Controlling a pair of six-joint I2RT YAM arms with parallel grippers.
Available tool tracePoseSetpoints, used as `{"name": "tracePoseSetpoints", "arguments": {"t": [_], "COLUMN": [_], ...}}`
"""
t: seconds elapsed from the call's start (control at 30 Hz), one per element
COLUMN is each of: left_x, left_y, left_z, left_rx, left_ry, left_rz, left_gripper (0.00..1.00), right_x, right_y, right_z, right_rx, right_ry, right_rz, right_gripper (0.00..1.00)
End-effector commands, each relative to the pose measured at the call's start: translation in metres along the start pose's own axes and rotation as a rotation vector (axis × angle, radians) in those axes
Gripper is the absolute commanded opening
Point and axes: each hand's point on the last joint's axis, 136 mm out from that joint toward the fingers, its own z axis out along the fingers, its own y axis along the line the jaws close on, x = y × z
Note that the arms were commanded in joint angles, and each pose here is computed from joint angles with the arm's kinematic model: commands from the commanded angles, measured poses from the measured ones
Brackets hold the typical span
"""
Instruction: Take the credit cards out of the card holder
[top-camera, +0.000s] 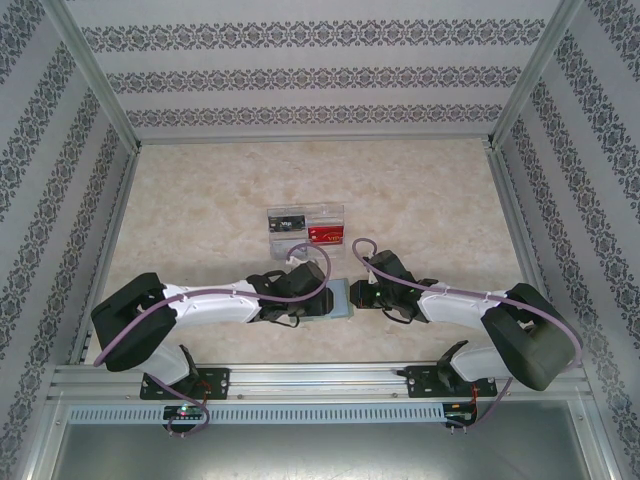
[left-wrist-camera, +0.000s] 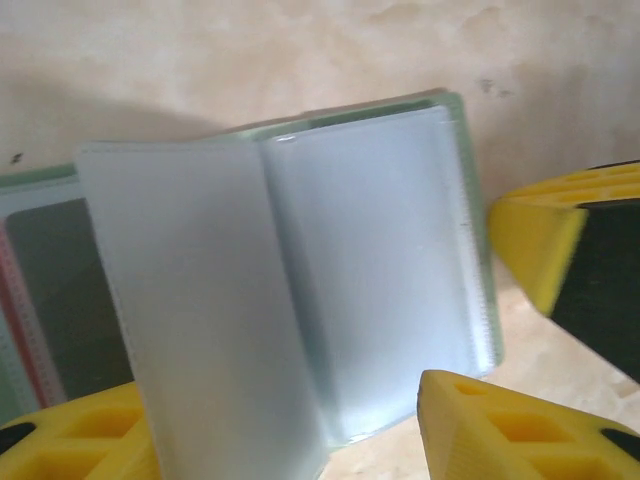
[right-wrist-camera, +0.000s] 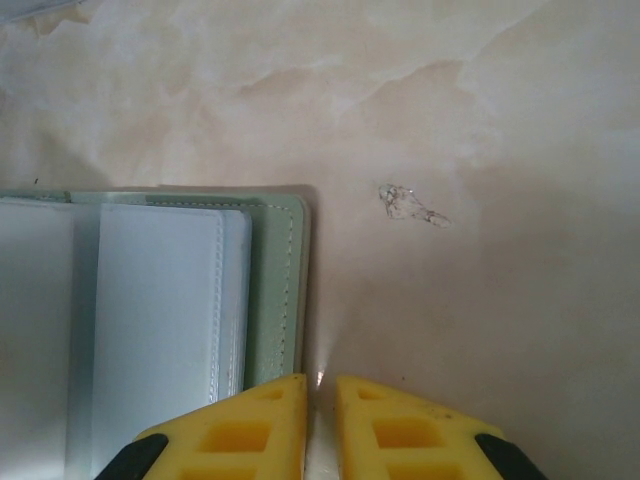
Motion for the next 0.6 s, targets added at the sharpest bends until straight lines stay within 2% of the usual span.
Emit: {"name": "tracePoseSetpoints", "arguments": {"t": [0.0,0.3,0.43,0.57], "left_x": [-0.008,-0.007,-0.009,-0.013], "left_y": [-0.029,-0.068,-0.064,-0.04], "left_z": [-0.004,0.005,0.0,-0.012], "left_rx": [0.077,0.169,0.155,0.075], "left_ry": [-0.024,0.009,-0.007,-0.042], "left_rz": [0.054,0.101,0.104,0.101], "left_gripper": [0.56,0.49,0.47,0.39], "right_x": [0.0,-0.005,-0.008,-0.012], "right_y": [0.006,0.004,0.003,0.005], "right_z": [0.002,-0.003,-0.008,-0.014], "right_rx": [-0.018,-0.007,-0.002,-0.011], "right_ry": [0.01,-0.019,-0.043,-0.069], "right_rz": [-0.013,-0.017,-0.019,-0.035], "right_gripper": [0.17,0.18,0.18,0.18]}}
